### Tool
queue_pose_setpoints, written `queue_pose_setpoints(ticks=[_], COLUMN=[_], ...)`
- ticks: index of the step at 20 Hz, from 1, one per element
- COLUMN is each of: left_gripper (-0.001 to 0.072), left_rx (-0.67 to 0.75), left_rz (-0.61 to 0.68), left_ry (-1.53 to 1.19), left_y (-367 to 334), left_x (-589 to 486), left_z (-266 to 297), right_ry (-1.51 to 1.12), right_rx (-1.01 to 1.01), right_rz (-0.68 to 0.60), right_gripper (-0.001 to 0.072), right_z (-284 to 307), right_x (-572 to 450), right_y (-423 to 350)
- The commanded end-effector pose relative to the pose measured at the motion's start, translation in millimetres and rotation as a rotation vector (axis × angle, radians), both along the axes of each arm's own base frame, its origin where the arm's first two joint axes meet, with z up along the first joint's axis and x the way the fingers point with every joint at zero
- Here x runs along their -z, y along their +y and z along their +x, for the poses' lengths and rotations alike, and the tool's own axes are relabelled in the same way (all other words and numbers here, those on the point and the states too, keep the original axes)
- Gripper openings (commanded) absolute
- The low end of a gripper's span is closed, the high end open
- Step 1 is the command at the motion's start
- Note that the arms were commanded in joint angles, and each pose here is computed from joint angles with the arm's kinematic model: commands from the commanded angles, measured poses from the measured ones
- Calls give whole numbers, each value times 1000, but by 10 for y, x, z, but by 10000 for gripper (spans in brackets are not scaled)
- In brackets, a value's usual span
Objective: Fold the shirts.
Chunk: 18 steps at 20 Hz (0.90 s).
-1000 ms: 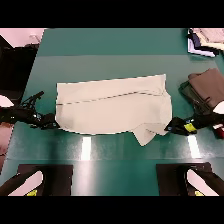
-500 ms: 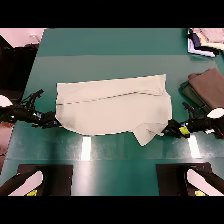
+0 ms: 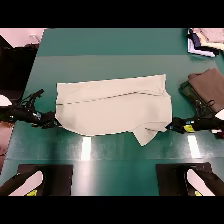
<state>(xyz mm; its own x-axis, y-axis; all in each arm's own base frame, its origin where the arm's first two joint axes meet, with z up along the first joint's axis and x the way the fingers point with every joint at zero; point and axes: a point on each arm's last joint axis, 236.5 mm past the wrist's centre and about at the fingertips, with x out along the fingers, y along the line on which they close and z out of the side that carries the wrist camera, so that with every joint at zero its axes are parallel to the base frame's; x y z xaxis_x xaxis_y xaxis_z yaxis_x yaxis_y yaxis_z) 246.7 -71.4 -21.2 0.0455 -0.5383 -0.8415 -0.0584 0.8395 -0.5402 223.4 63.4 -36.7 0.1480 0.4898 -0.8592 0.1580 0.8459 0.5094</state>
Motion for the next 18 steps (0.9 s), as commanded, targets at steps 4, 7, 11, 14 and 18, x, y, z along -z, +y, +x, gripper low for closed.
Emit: queue_pose_setpoints(ticks=[4, 7, 11, 14, 18], left_gripper=[23, 24, 24, 24, 24], left_rx=[43, 55, -18, -102, -126], left_rz=[36, 24, 64, 96, 68], left_ry=[-55, -110, -219, -307, -263], left_y=[3, -65, 33, 168, 224], left_x=[-475, -659, -661, -628, -463], left_z=[-221, -291, 24, 421, 806], right_ry=[28, -86, -130, -134, -129], right_rx=[-46, -22, 3, 12, -40], right_rz=[-282, -299, -287, -287, -285], right_gripper=[11, 11, 12, 12, 12], right_z=[-488, -354, 39, 416, 849], right_x=[-792, -1117, -1187, -1117, -964], right_y=[-493, -490, -549, -649, -593])
